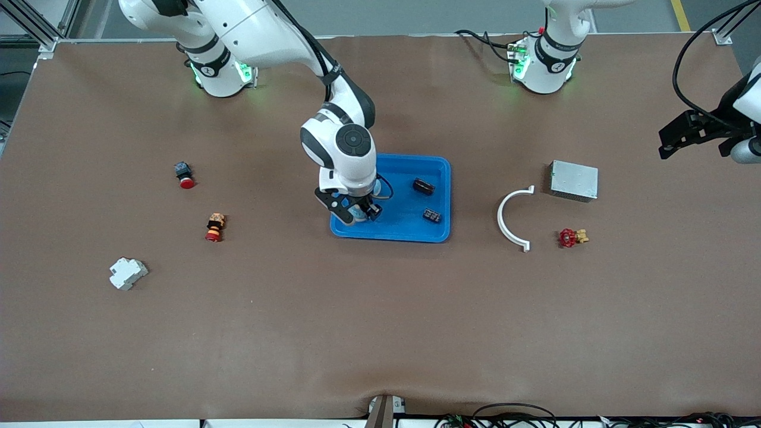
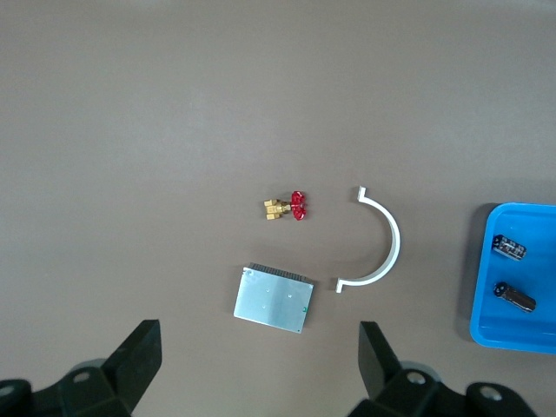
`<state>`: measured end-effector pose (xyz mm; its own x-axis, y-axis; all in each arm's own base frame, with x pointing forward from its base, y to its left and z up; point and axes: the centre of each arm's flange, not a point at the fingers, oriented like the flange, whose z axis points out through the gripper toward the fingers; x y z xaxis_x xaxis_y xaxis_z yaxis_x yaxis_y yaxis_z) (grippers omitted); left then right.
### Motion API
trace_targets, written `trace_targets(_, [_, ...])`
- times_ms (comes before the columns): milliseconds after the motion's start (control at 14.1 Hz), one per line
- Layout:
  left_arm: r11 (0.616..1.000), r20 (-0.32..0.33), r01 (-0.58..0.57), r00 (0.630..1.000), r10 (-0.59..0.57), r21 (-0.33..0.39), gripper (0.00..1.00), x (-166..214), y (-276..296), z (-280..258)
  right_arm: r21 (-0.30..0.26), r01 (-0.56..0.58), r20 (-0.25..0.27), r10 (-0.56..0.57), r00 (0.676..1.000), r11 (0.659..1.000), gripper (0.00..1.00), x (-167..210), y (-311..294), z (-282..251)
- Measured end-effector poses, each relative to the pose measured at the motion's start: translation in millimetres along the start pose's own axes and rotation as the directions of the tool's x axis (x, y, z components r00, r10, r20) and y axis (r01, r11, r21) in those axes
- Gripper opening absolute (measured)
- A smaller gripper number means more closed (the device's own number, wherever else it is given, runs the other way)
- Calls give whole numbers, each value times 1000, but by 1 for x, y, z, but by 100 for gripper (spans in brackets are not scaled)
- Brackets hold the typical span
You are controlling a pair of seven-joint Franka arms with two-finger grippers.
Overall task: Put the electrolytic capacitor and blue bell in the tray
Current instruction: 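Lower the bell into the tray and open the right gripper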
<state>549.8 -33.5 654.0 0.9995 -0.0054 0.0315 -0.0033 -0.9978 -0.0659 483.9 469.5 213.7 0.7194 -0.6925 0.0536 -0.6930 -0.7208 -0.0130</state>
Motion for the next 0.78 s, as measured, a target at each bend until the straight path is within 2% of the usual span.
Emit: trace_targets(782, [1000, -6, 2, 1000, -2, 0, 100, 0, -1, -3, 10, -20, -3, 20, 1000, 1000, 67, -5, -2, 24])
